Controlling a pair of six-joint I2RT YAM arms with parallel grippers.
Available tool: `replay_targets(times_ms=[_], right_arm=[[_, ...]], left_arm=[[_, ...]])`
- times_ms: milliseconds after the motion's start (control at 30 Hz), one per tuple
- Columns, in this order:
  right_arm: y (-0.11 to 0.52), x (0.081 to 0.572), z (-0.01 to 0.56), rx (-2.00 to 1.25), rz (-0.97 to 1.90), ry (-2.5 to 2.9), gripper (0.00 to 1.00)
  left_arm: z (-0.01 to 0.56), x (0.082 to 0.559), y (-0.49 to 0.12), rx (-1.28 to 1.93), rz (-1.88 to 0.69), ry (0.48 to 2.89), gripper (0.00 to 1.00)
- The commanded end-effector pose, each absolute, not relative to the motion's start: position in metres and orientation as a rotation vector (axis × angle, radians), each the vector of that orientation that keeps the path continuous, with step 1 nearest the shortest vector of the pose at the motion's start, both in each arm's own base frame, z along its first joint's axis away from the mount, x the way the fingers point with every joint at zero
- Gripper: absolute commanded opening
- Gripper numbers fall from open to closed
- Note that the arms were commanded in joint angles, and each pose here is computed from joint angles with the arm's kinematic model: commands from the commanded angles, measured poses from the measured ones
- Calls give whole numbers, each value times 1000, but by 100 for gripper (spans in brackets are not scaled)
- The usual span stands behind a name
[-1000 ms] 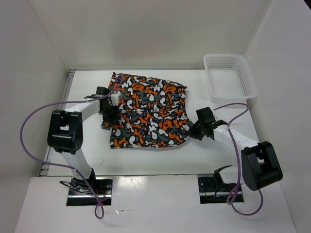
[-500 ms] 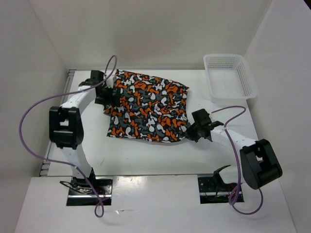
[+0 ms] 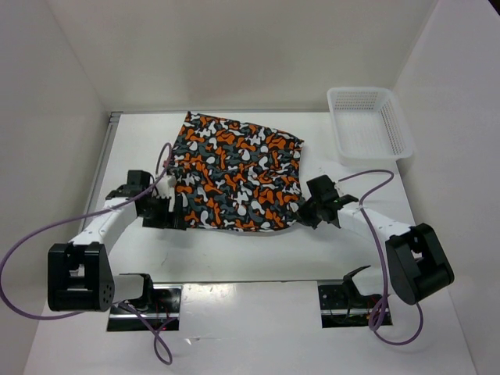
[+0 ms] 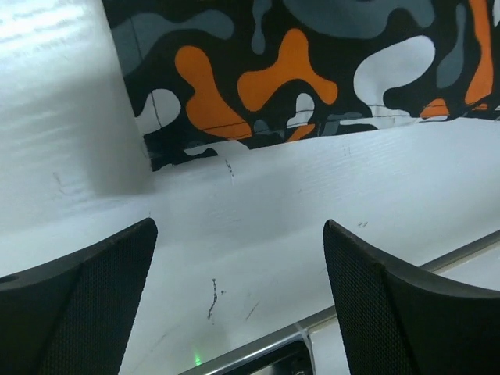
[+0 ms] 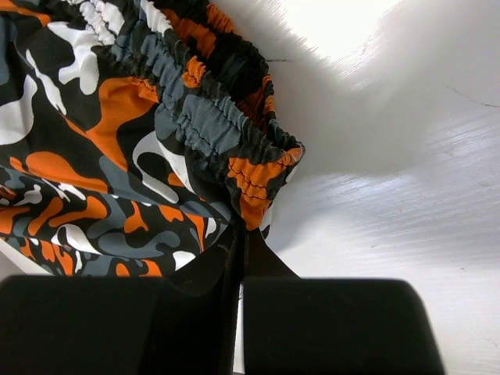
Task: Fold and stack the shorts
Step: Flatten the shorts out
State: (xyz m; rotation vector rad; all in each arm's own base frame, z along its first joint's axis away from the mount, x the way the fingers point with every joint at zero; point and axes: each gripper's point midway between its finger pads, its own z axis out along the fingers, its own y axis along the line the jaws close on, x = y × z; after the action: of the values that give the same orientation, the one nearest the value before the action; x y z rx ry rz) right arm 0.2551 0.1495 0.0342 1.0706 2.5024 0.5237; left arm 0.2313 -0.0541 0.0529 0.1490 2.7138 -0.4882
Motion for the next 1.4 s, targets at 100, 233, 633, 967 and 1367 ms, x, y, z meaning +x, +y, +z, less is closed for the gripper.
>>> replay_targets(times_ms=[100,233,633,967,1367], right_arm=[[162,274,52,993,581,2457,0],[165,274,52,973,601,2468,0],[165,274,55,958,608,2461,0],[164,273,60,952,623,2446,0],[159,270,62,956,603,2436,0]], left_arm=[[61,235,-60,180,-526,2603,97],[37,225,-75,204,-653,2554,94],[27,206,-64,180,-561,2477,91],[4,213,-65,188,-567,2458,87],[-19,218,-69,176,-627,2521,48]])
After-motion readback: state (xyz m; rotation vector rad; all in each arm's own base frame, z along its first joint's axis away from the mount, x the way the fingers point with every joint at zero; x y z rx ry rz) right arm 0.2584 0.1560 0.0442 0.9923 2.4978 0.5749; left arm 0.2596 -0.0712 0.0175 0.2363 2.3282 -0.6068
